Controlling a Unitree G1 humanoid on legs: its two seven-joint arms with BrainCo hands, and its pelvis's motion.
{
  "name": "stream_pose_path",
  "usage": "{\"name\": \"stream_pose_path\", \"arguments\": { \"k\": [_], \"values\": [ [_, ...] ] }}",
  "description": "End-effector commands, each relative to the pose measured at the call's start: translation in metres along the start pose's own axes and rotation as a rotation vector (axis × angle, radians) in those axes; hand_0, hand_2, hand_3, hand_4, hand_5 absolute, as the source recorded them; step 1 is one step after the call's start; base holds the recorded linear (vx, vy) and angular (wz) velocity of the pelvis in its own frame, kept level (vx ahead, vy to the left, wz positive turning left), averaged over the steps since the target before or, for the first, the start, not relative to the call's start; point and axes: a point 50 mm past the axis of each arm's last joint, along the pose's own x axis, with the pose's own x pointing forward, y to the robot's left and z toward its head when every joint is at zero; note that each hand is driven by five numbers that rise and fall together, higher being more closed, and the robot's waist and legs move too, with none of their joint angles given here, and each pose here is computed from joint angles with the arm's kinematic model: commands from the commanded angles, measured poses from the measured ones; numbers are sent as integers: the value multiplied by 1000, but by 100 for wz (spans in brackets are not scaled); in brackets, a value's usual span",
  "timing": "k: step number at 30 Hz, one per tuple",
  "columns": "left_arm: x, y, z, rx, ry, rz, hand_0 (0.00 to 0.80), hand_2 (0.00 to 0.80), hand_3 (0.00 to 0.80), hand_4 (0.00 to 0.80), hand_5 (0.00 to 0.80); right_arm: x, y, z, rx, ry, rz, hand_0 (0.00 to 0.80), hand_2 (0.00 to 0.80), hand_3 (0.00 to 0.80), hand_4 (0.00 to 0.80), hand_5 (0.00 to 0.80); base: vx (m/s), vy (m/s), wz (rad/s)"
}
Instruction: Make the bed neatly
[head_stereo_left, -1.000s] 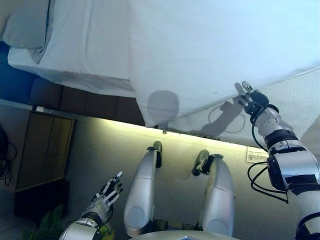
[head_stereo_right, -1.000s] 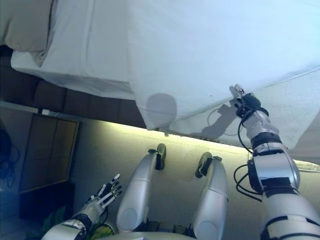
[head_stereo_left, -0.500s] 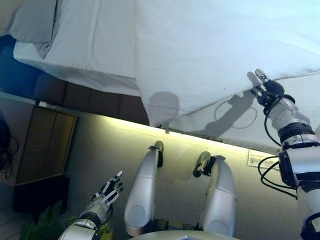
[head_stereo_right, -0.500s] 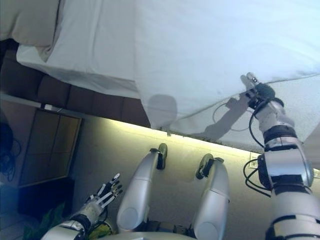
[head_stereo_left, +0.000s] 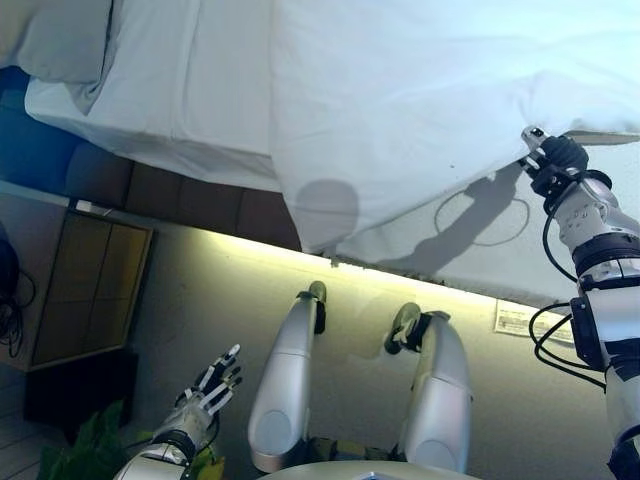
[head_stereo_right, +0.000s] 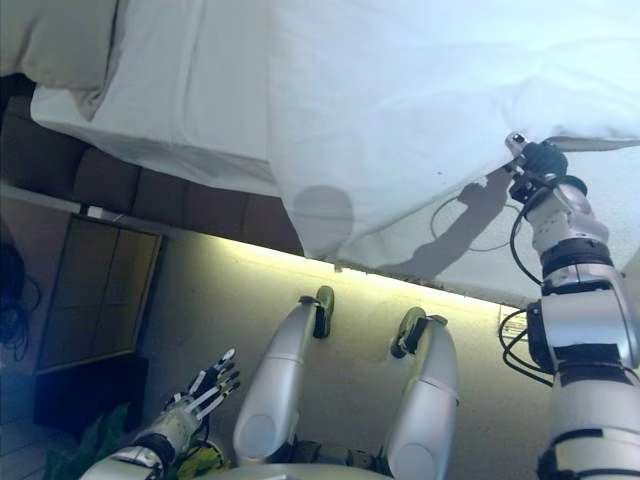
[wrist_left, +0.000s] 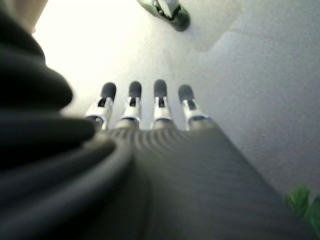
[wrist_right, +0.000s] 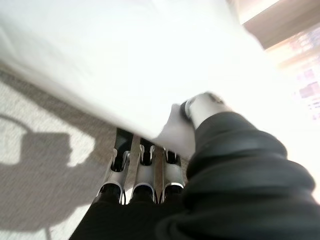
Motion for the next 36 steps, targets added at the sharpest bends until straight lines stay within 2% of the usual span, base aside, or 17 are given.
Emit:
{"name": "stream_pose_path", "arguments": {
  "k": [1, 10, 15, 18, 25, 28, 33, 36],
  "values": [
    [-14, 35, -8, 51, 33, 89, 0, 0, 0, 0, 0, -3, 11, 50, -32, -204, 103, 800, 800, 800, 800, 800, 0, 0, 0],
    [-17, 40, 0, 43, -27, 68, 0, 0, 0, 0, 0, -3, 12, 44, -31, -175, 134, 800, 800, 800, 800, 800, -3, -9, 1],
    [-6, 3, 52, 33, -229, -82, 0, 0, 0, 0, 0, -1, 20, 5, 30, -56, 204, 800, 800, 800, 800, 800, 4, -4, -2],
    [-4, -32, 91, 87, -347, -175, 0, 0, 0, 0, 0, -3, 24, -25, 97, 26, 246, 800, 800, 800, 800, 800, 8, -23, -10],
    [-11, -96, 147, 92, -498, -308, 0, 0, 0, 0, 0, -9, 46, -79, 118, 170, 319, 800, 800, 800, 800, 800, 80, -23, -9],
    [-9, -120, 145, 69, -436, -370, 0, 0, 0, 0, 0, -13, 55, -97, 136, 214, 340, 800, 800, 800, 800, 800, 103, -18, -5],
    [-1, -164, 116, 34, -217, -513, 0, 0, 0, 0, 0, -15, 79, -113, 144, 271, 372, 800, 800, 800, 800, 800, 100, -19, -4],
    [-2, -188, 108, -17, -140, -610, 0, 0, 0, 0, 0, -15, 97, -110, 178, 224, 409, 800, 800, 800, 800, 800, 14, -35, -2]
  ]
}}
